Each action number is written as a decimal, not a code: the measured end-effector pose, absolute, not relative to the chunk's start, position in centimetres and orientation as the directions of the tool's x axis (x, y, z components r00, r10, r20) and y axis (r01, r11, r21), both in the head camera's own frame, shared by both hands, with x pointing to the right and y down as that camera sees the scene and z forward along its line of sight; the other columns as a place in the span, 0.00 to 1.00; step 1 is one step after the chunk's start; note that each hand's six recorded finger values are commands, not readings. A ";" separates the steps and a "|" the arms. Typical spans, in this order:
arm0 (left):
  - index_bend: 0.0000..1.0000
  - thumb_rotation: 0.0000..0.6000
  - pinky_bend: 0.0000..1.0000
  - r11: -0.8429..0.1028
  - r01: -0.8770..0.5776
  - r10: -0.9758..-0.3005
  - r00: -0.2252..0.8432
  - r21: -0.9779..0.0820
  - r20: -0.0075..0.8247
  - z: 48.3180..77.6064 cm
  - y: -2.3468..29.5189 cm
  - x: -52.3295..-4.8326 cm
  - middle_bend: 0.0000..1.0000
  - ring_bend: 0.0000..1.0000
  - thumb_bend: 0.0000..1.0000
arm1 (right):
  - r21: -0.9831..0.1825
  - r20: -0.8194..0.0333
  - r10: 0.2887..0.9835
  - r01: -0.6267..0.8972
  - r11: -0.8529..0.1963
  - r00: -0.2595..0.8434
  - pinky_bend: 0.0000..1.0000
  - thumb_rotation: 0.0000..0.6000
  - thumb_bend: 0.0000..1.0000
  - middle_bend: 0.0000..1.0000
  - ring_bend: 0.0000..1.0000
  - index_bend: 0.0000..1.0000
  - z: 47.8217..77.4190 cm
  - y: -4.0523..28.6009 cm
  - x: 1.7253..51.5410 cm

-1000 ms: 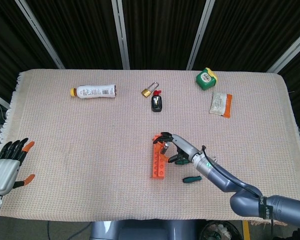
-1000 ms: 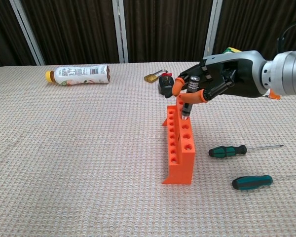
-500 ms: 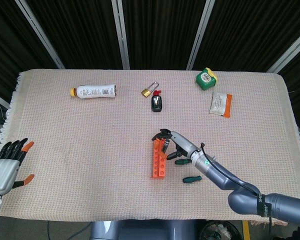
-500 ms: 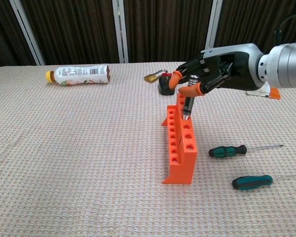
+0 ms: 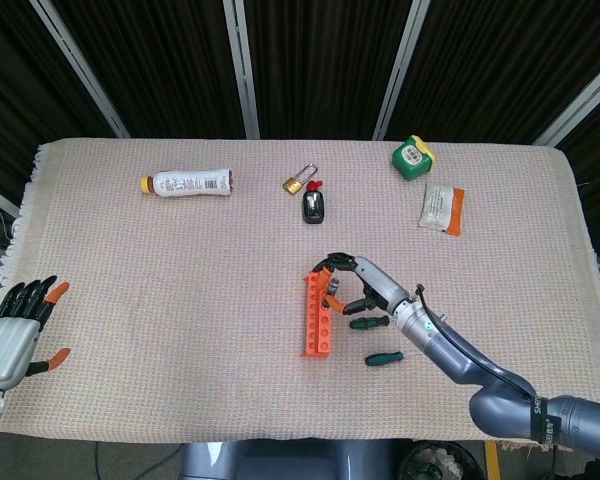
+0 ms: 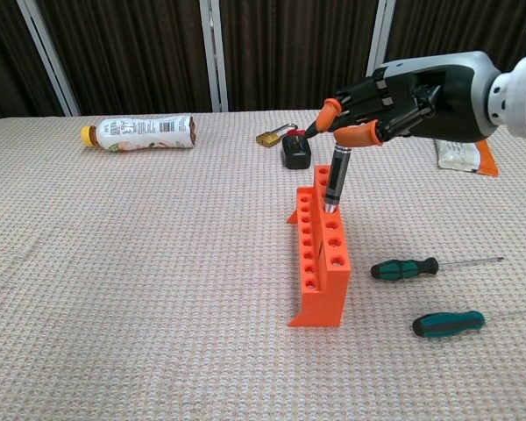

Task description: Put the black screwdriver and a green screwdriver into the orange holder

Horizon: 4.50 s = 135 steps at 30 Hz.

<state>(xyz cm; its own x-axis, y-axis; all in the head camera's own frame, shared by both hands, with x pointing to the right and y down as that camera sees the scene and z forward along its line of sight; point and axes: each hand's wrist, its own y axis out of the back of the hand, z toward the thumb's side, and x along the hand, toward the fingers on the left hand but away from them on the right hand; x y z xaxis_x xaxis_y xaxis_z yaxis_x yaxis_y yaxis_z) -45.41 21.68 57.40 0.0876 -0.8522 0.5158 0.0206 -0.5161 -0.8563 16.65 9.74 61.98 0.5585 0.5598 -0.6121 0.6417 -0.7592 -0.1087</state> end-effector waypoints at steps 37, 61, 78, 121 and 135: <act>0.09 1.00 0.00 -0.523 0.019 -0.848 0.091 -0.852 0.523 57.8 21.7 -45.3 0.00 0.00 0.19 | 0.064 -0.580 0.520 0.672 -0.738 0.626 0.20 1.00 0.40 0.28 0.14 0.50 60.0 12.0 15.2; 0.09 1.00 0.00 -0.536 0.018 -0.841 0.083 -0.844 0.535 58.1 21.9 -45.6 0.00 0.00 0.19 | 0.076 -0.554 0.533 0.677 -0.732 0.640 0.19 1.00 0.40 0.27 0.10 0.49 59.4 10.8 13.1; 0.09 1.00 0.00 -0.509 0.030 -0.856 0.084 -0.860 0.510 57.4 21.4 -45.7 0.00 0.00 0.19 | -0.393 -0.544 0.728 0.640 -0.661 0.417 0.05 1.00 0.24 0.15 0.00 0.25 59.7 6.5 24.8; 0.10 1.00 0.00 -0.505 0.048 -0.857 0.095 -0.862 0.507 56.5 21.4 -45.0 0.00 0.00 0.19 | -0.676 -0.643 0.681 0.158 -0.720 0.352 0.00 1.00 0.20 0.12 0.00 0.42 68.7 15.8 26.4; 0.10 1.00 0.00 -0.517 0.036 -0.851 0.090 -0.855 0.518 57.2 21.4 -45.6 0.00 0.00 0.19 | -0.637 -0.684 0.637 0.134 -0.759 0.355 0.00 1.00 0.20 0.12 0.00 0.43 70.7 16.4 22.9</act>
<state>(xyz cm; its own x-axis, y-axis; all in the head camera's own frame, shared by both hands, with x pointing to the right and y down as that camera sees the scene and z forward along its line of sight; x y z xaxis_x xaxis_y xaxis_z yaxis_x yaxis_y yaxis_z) -45.62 21.40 57.17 0.0904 -0.8505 0.5182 0.0359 -0.5172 -0.8551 22.95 16.36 70.74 0.3550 0.6370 -0.6842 0.1343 -0.7591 -0.6370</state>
